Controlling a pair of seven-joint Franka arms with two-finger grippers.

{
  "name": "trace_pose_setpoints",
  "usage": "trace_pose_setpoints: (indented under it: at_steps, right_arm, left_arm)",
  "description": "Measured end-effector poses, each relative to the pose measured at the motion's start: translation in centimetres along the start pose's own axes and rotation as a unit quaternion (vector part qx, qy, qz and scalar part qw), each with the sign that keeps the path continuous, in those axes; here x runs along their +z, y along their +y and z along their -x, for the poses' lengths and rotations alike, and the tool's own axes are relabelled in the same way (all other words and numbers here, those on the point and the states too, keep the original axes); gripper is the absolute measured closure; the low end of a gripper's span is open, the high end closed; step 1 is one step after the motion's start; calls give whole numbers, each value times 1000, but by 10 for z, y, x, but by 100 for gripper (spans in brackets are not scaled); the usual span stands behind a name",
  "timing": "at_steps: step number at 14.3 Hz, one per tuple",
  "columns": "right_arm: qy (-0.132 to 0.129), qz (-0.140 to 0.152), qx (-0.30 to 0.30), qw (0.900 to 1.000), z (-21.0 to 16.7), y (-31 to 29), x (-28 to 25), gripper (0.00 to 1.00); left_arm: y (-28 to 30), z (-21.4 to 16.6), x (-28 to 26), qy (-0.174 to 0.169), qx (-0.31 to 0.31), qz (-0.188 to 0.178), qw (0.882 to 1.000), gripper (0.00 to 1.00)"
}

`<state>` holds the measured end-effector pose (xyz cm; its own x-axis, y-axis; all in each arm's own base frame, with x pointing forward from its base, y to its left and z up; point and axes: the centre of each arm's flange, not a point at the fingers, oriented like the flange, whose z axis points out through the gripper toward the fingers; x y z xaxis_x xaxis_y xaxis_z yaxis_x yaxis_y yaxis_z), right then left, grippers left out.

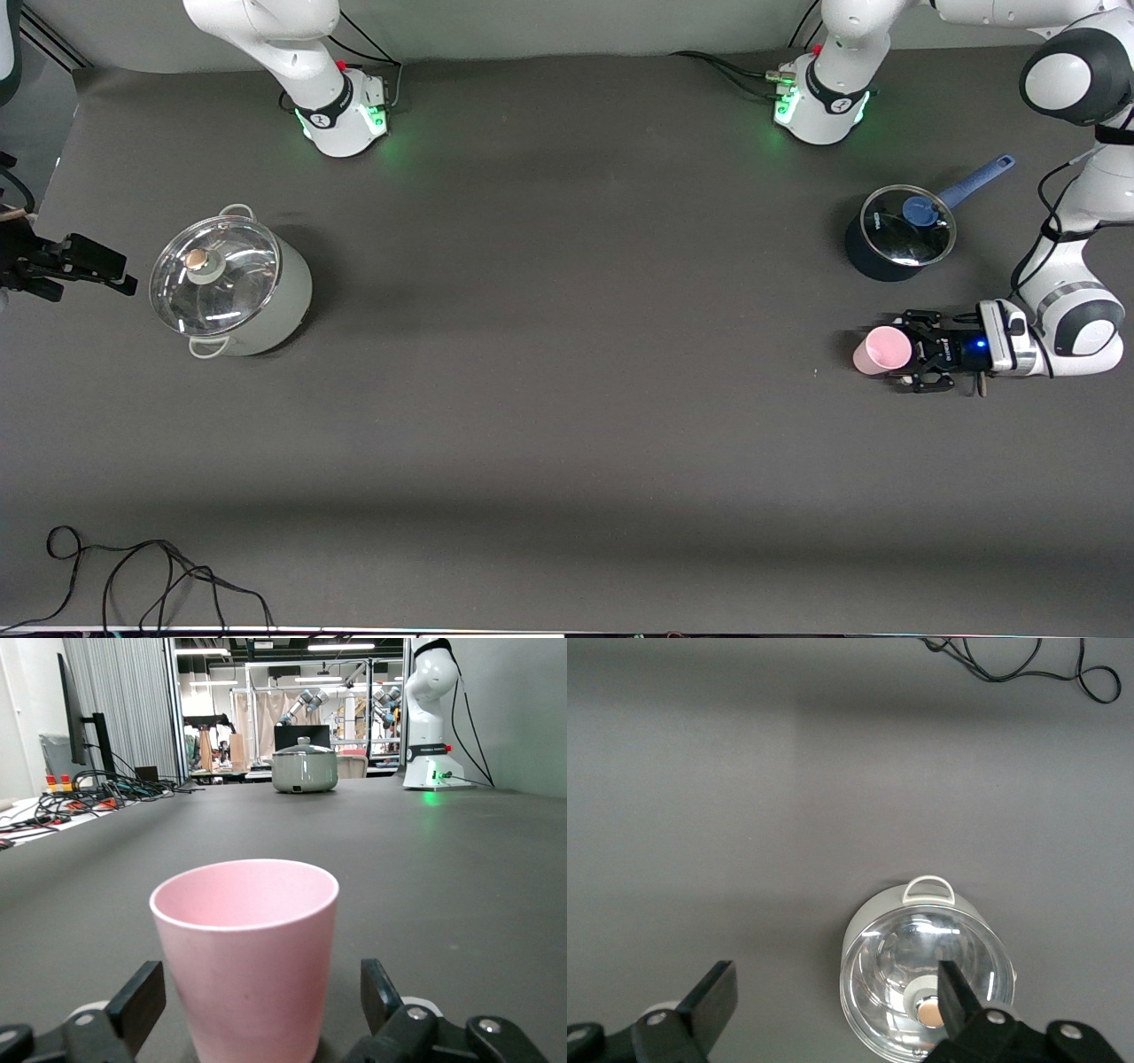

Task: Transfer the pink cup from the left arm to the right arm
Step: 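Close the left gripper around the pink cup rim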

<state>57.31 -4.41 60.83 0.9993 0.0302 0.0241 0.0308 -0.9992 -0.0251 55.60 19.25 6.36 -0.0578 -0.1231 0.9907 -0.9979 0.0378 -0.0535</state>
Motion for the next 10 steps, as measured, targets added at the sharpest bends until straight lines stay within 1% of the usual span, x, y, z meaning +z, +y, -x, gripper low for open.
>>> trace_pose_setpoints:
  at_steps: [2,3,4,5,7,9,10]
  right_arm:
    - [0,0,0,1000,0,0,0,0]
    - [0,0,0,1000,0,0,0,0]
    - [0,0,0,1000,0,0,0,0]
    - [0,0,0,1000,0,0,0,0]
    - [0,0,0,1000,0,0,0,0]
    - [0,0,0,1000,0,0,0,0]
    - [0,0,0,1000,0,0,0,0]
  left_arm:
    - [-5,0,9,5,1,-2,1000,2]
    - [-7,1,15,5,1,-2,1000,7]
    - [-9,3,21,5,1,-1,1000,20]
    - [-11,3,26,8,1,-1,1000,29]
    - [-13,3,29,9,7,0,1000,30]
    - [-14,2,31,11,33,2,999,30]
    - [-15,1,35,14,35,5,999,30]
